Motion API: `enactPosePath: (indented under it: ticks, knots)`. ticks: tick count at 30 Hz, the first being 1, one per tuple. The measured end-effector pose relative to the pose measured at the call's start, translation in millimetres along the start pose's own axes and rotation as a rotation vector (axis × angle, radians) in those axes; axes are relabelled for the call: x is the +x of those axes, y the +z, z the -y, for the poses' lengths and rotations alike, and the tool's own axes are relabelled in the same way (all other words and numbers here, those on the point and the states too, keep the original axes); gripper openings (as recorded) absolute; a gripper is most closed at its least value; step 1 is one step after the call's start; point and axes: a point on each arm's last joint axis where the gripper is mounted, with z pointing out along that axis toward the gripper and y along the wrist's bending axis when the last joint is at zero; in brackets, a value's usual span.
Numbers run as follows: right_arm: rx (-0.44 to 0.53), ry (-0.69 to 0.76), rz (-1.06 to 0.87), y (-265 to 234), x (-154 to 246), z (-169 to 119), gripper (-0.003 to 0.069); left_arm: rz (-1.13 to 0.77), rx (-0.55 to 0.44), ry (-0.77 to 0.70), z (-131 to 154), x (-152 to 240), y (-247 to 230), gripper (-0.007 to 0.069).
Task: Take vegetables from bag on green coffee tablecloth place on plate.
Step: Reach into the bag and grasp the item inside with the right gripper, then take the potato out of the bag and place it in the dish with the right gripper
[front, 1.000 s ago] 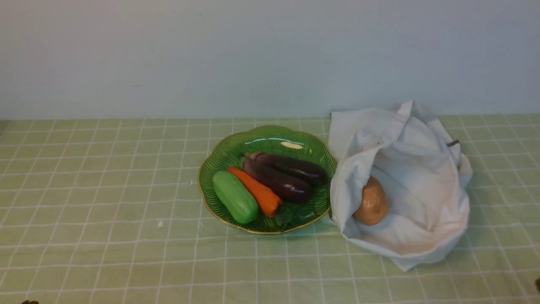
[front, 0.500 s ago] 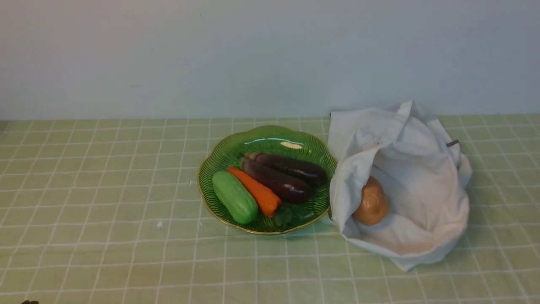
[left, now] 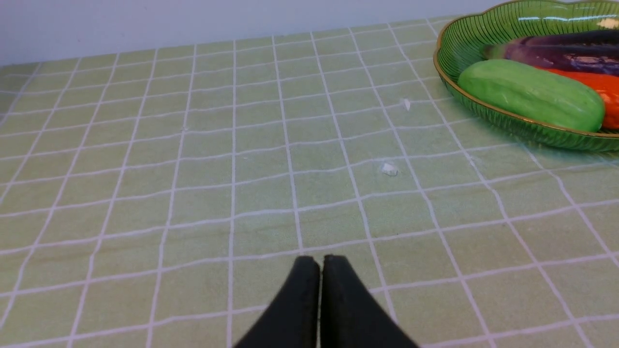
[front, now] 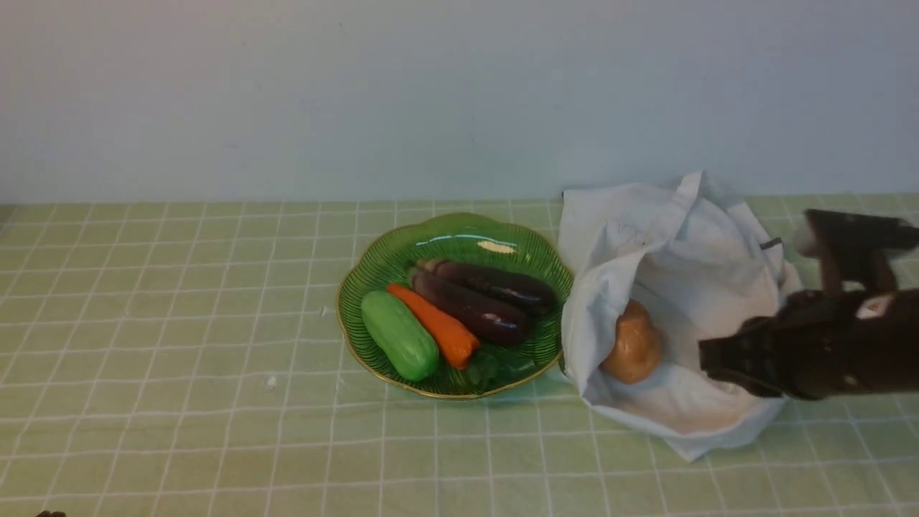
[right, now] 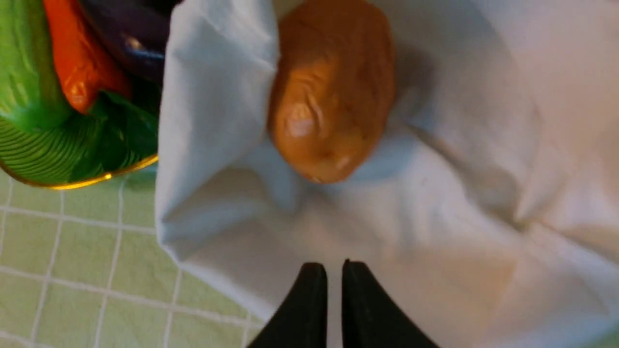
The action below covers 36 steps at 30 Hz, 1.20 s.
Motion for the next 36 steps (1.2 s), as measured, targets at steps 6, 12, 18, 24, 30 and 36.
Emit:
enactPosePath:
  ticks: [6, 12, 18, 24, 30, 36]
  knots:
    - [0.017, -0.022, -0.032, 46.3, -31.1, 0.4, 0.0230, 0.000, 0.000, 0.000, 0.0, 0.0, 0.0, -0.0008]
    - [0.027, -0.017, -0.077, 84.3, -42.4, 5.0, 0.0489, 0.000, 0.000, 0.000, 0.0, 0.0, 0.0, -0.0008]
    - [0.039, 0.000, -0.140, 112.5, -34.5, 11.3, 0.0607, 0.000, 0.000, 0.000, 0.0, 0.0, 0.0, -0.0008]
    - [0.043, -0.032, -0.162, 121.5, -30.6, 14.0, 0.0558, 0.000, 0.000, 0.000, 0.0, 0.0, 0.0, -0.0008]
    - [0.035, -0.084, -0.205, 109.5, -30.6, 13.4, 0.0494, 0.000, 0.000, 0.000, 0.0, 0.0, 0.0, -0.0008]
    - [0.058, -0.008, -0.292, 51.8, -37.5, 25.3, 0.0494, 0.000, 0.000, 0.000, 0.0, 0.0, 0.0, -0.0008]
